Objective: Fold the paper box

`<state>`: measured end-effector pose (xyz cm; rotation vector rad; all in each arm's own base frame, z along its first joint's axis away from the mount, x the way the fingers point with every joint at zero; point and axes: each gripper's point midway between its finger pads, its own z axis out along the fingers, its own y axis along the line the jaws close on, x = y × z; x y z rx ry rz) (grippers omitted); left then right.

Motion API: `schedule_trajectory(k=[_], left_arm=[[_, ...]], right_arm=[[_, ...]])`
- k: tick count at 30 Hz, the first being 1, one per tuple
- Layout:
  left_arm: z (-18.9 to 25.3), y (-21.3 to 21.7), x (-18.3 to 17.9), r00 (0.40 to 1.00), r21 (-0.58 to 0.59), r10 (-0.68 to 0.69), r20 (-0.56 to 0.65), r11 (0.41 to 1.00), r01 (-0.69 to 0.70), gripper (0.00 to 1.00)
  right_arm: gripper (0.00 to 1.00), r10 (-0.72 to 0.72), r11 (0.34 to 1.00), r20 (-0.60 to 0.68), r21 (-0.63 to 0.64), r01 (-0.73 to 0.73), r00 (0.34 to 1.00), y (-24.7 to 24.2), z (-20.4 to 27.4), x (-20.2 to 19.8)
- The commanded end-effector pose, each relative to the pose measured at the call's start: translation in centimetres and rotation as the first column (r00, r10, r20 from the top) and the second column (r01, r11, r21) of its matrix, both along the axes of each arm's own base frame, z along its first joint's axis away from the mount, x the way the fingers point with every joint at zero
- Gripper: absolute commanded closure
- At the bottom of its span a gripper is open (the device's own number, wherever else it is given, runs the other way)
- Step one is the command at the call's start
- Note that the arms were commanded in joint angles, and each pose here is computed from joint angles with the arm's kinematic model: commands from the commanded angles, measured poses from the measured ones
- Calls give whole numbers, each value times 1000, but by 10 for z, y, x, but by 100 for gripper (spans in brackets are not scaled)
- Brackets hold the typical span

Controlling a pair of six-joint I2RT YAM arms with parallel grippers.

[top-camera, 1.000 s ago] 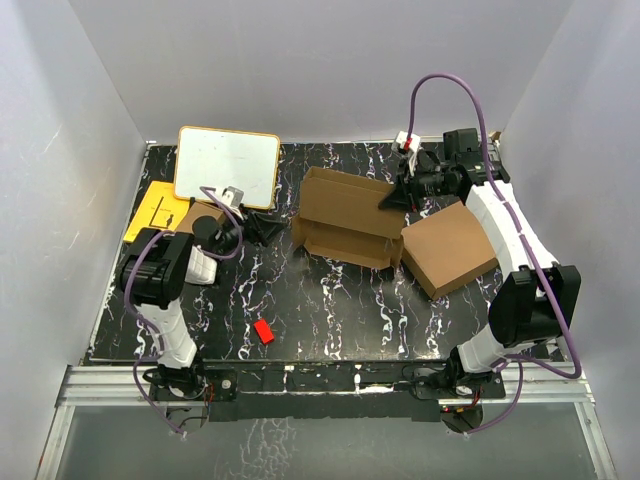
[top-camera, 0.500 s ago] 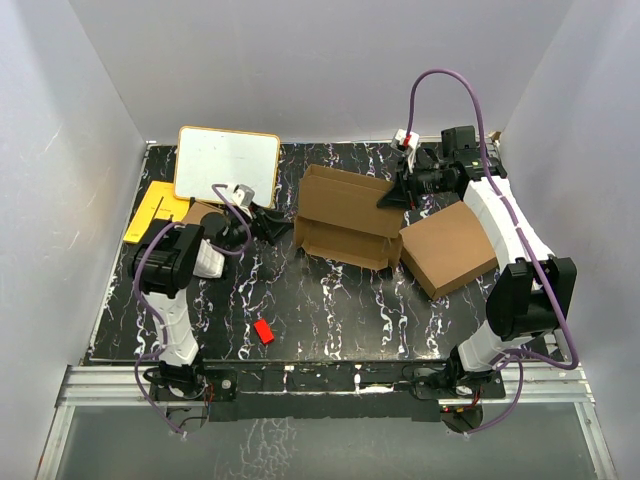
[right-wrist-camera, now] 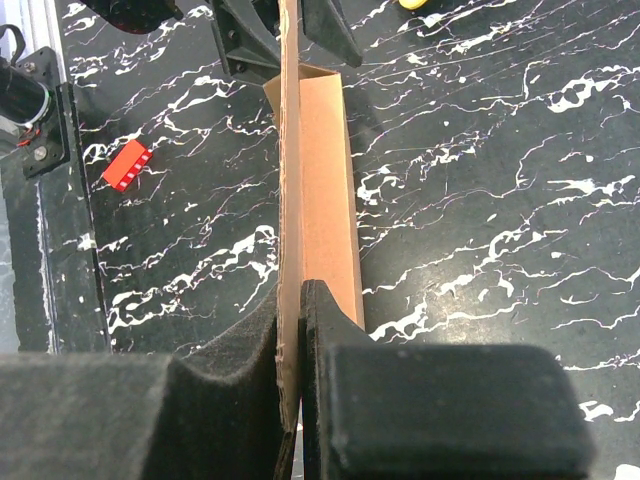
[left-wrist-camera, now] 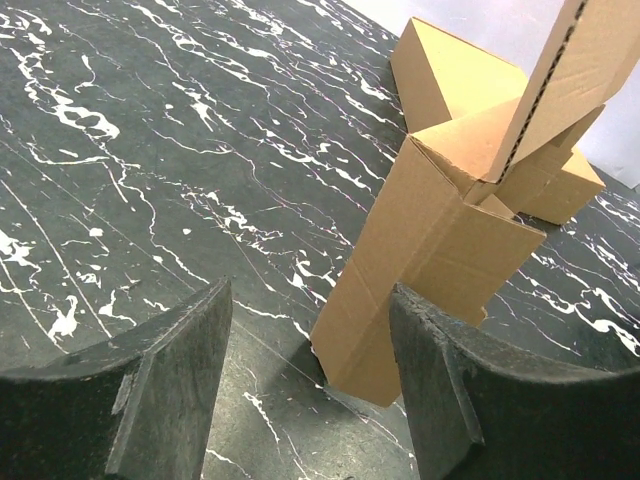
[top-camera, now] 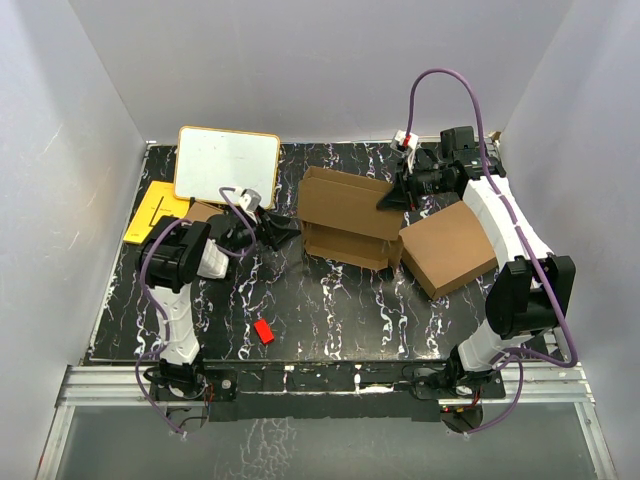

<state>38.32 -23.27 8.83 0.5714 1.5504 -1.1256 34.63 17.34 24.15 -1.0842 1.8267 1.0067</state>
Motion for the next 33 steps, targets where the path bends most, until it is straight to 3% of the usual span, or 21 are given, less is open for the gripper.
schedule_trajectory(k=[1,7,24,33], left_arm=[[13,-9,-2,996,3,-35,86,999,35,37],[12,-14,-3,993,43,-43,109,998,38,34],[20,-21,-17,985,11,-96,140,995,95,28],[17,-25,-18,987,14,-104,119,995,103,31]], right_arm=[[92,24,1000,50,17,-25,998,4,14,4],[92,28,999,46,24,-29,999,4,14,2],[92,35,999,37,31,-37,999,6,13,1],[92,39,998,31,38,-40,999,6,13,1]])
